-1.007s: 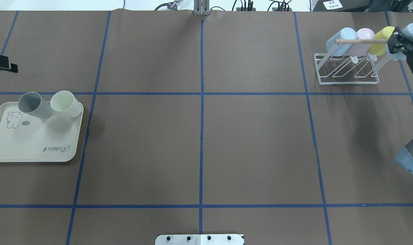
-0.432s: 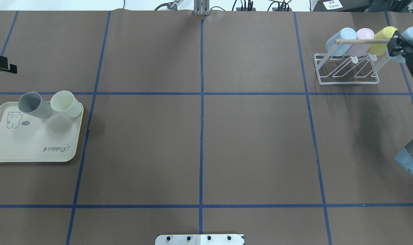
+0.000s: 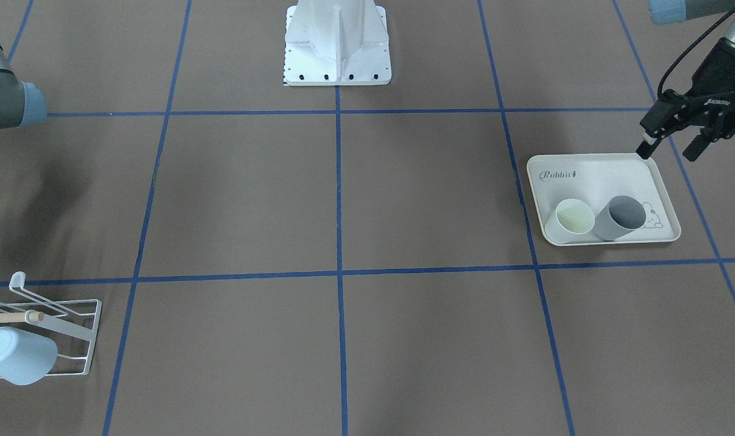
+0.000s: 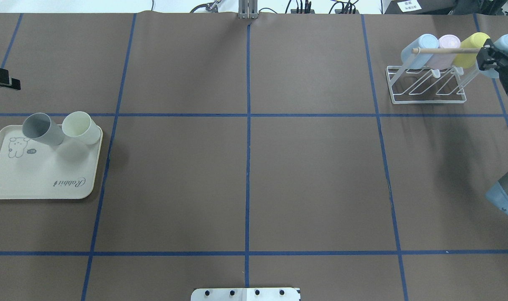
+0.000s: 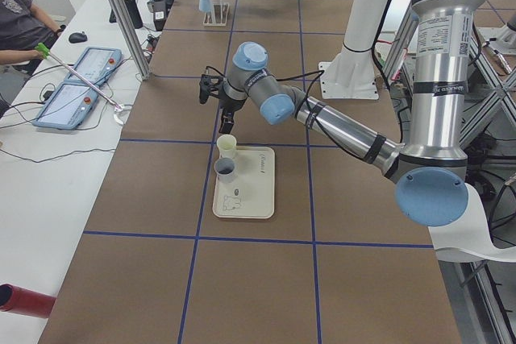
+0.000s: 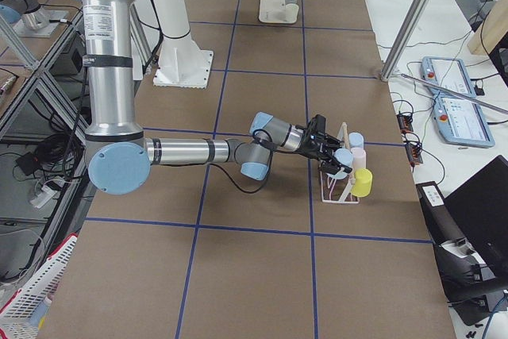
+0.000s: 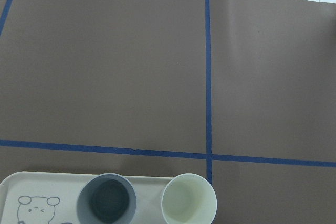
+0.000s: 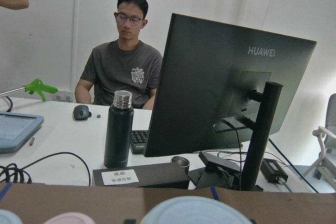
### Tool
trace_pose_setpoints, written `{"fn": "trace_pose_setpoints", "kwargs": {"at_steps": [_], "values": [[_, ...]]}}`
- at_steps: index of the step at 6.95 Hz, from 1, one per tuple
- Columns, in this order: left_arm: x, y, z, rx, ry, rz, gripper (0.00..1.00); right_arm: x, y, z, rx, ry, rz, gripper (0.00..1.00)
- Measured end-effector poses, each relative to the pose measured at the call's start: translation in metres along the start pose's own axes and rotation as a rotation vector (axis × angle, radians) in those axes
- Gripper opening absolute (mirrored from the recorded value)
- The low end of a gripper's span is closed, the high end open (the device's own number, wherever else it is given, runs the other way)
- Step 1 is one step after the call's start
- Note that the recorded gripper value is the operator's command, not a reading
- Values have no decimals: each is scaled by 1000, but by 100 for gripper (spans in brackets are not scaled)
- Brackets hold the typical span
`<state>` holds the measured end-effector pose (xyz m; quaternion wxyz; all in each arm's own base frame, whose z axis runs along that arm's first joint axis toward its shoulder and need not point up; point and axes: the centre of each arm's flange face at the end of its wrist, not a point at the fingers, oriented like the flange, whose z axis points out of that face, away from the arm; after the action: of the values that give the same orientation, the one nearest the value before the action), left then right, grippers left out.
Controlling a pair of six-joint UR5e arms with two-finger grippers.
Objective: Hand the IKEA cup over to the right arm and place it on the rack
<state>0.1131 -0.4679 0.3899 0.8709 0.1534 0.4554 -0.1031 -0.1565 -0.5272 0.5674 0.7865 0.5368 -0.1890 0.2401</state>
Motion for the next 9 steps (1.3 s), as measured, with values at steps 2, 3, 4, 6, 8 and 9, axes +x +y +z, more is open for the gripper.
{"fn": "trace_pose_setpoints", "kwargs": {"at_steps": [2, 3, 4, 6, 8, 9], "values": [[0, 0, 0, 0, 0, 0, 100, 1, 6, 3, -8, 5, -7, 0], [0, 0, 0, 0, 0, 0, 100, 0, 8, 4, -12, 6, -9, 0], [0, 0, 0, 0, 0, 0, 100, -1, 11, 5, -16, 5, -12, 9], [-1, 0, 0, 1, -1, -1, 100, -3, 16, 7, -23, 4, -18, 100], [-1, -1, -1, 2, 0, -1, 100, -8, 15, 10, -21, 0, -18, 100], [0, -1, -1, 3, 0, -1, 100, -9, 15, 11, -19, -2, -17, 100]]}}
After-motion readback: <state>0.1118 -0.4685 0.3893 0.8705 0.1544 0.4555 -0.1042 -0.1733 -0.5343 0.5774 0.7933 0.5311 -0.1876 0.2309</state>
